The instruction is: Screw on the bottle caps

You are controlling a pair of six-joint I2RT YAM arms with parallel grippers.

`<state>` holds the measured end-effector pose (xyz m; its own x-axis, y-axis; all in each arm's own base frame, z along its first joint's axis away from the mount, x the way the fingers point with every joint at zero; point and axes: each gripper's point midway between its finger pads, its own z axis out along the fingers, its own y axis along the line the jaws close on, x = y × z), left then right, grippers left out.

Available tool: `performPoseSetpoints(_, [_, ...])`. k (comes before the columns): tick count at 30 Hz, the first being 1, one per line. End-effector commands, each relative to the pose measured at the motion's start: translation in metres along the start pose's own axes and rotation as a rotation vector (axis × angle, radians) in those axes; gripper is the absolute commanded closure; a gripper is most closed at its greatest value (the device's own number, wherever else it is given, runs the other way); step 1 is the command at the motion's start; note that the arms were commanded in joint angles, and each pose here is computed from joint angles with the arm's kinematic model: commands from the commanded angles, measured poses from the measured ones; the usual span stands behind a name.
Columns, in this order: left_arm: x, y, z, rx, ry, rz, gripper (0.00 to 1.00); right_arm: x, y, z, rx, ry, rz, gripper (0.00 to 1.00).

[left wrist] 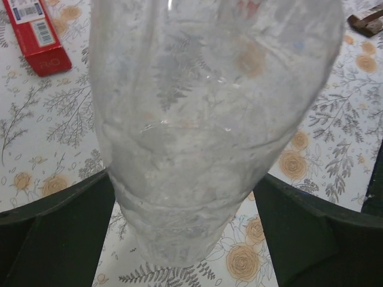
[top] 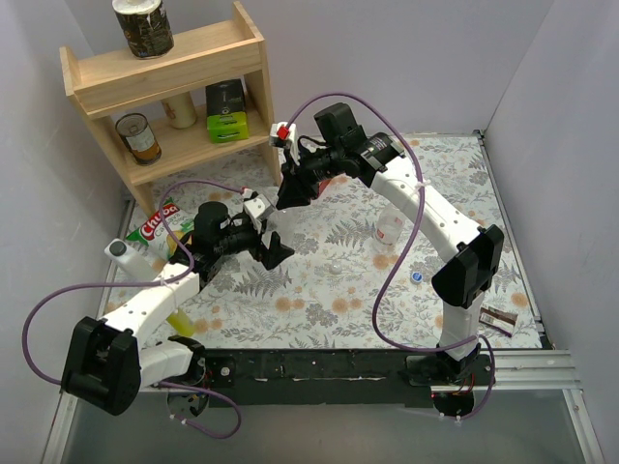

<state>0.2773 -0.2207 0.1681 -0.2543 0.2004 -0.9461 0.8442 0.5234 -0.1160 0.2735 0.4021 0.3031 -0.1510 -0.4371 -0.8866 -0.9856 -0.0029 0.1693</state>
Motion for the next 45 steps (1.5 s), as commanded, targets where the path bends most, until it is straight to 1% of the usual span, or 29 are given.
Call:
performPoseSetpoints(1, [-0.03,-0.016,0.001,0.11,-0.082,0.054,0.14,-0.021,0.016,-0.013,-0.014,-0.057,-0.024,0.99])
performPoseSetpoints(4, [-0.025,-0.023,0.001,0.153,-0.074,0.047,0.18,-0.024,0.019,-0.014,-0.019,-0.068,-0.016,0.99])
performPoseSetpoints(7, [-0.018,-0.023,0.001,0.151,-0.064,0.046,0.16,-0.029,0.021,-0.015,-0.023,-0.082,-0.017,0.99])
performPoseSetpoints(9, [-0.015,-0.022,0.001,0.145,-0.06,0.057,0.16,-0.029,0.022,-0.016,-0.023,-0.079,-0.017,0.99])
performPoseSetpoints(13, [-0.01,-0.021,0.003,0.145,-0.059,0.059,0.19,-0.025,0.024,-0.018,-0.023,-0.07,-0.015,0.99])
performPoseSetpoints(15, [-0.008,-0.02,0.004,0.145,-0.056,0.061,0.23,-0.022,0.026,-0.017,-0.026,-0.064,-0.007,0.99])
performPoseSetpoints(17, [-0.002,-0.019,0.006,0.142,-0.044,0.062,0.23,-0.024,0.028,-0.017,-0.024,-0.066,-0.015,0.99])
performPoseSetpoints(21, [-0.002,-0.019,0.006,0.144,-0.053,0.063,0.31,-0.025,0.029,-0.016,-0.02,-0.06,-0.021,0.99])
performPoseSetpoints(24, [-0.004,-0.018,0.008,0.143,-0.059,0.052,0.44,-0.024,0.03,-0.015,-0.025,-0.057,-0.019,0.99])
performPoseSetpoints(25, [-0.005,-0.016,0.008,0.135,-0.062,0.052,0.5,-0.024,0.03,-0.015,-0.023,-0.056,-0.018,0.86])
performPoseSetpoints(27, [-0.009,-0.014,0.009,0.122,-0.08,0.045,0.52,-0.027,0.029,-0.021,0.008,-0.049,-0.02,0.66])
performPoseSetpoints(28, [-0.011,-0.014,0.008,0.116,-0.088,0.041,0.53,-0.037,0.029,-0.028,0.04,-0.061,-0.038,0.49])
performPoseSetpoints(29, [-0.013,-0.014,0.008,0.112,-0.093,0.038,0.54,-0.043,0.02,-0.038,0.111,-0.06,-0.051,0.37])
performPoseSetpoints(30, [-0.016,-0.014,0.008,0.112,-0.096,0.03,0.56,-0.05,0.022,-0.053,0.147,-0.072,-0.066,0.33])
performPoseSetpoints(31, [-0.016,-0.014,0.008,0.112,-0.094,0.025,0.57,-0.063,0.023,-0.067,0.185,-0.099,-0.094,0.27])
performPoseSetpoints(32, [-0.018,-0.015,0.007,0.117,-0.094,0.024,0.61,-0.066,0.013,-0.085,0.243,-0.107,-0.105,0.26])
performPoseSetpoints(34, [-0.019,-0.017,0.006,0.127,-0.084,0.013,0.65,-0.072,0.014,-0.117,0.307,-0.12,-0.121,0.24])
performPoseSetpoints(35, [-0.019,-0.02,0.005,0.143,-0.079,0.011,0.71,-0.065,0.003,-0.136,0.357,-0.113,-0.104,0.25])
performPoseSetpoints(36, [-0.016,-0.022,0.005,0.153,-0.061,0.006,0.74,-0.057,0.005,-0.152,0.38,-0.098,-0.084,0.25])
performPoseSetpoints(37, [-0.022,-0.023,0.004,0.161,-0.064,0.014,0.79,-0.043,-0.011,-0.177,0.443,-0.086,-0.037,0.25])
performPoseSetpoints(38, [-0.024,-0.024,0.003,0.168,-0.063,0.017,0.84,-0.023,-0.016,-0.184,0.44,-0.058,0.005,0.26])
performPoseSetpoints(39, [-0.025,-0.025,0.002,0.171,-0.052,0.009,0.95,-0.013,-0.012,-0.203,0.466,-0.055,0.021,0.27])
performPoseSetpoints(40, [-0.031,-0.026,0.0,0.17,-0.059,0.015,0.99,0.009,-0.02,-0.23,0.526,-0.038,0.074,0.28])
performPoseSetpoints(41, [-0.043,-0.026,-0.001,0.169,-0.075,0.029,1.0,0.046,-0.026,-0.229,0.528,0.016,0.141,0.28])
performPoseSetpoints(42, [-0.046,-0.024,-0.003,0.154,-0.07,0.022,1.0,0.055,-0.016,-0.246,0.572,0.034,0.07,0.27])
performPoseSetpoints(43, [-0.051,-0.024,-0.004,0.147,-0.073,0.03,1.0,0.078,-0.022,-0.26,0.626,0.068,0.072,0.27])
performPoseSetpoints(44, [-0.071,-0.022,-0.006,0.139,-0.103,0.068,1.0,0.118,-0.027,-0.261,0.649,0.136,0.119,0.27])
performPoseSetpoints(45, [-0.064,-0.024,-0.009,0.142,-0.061,0.044,1.0,0.131,-0.022,-0.272,0.687,0.155,0.074,0.27])
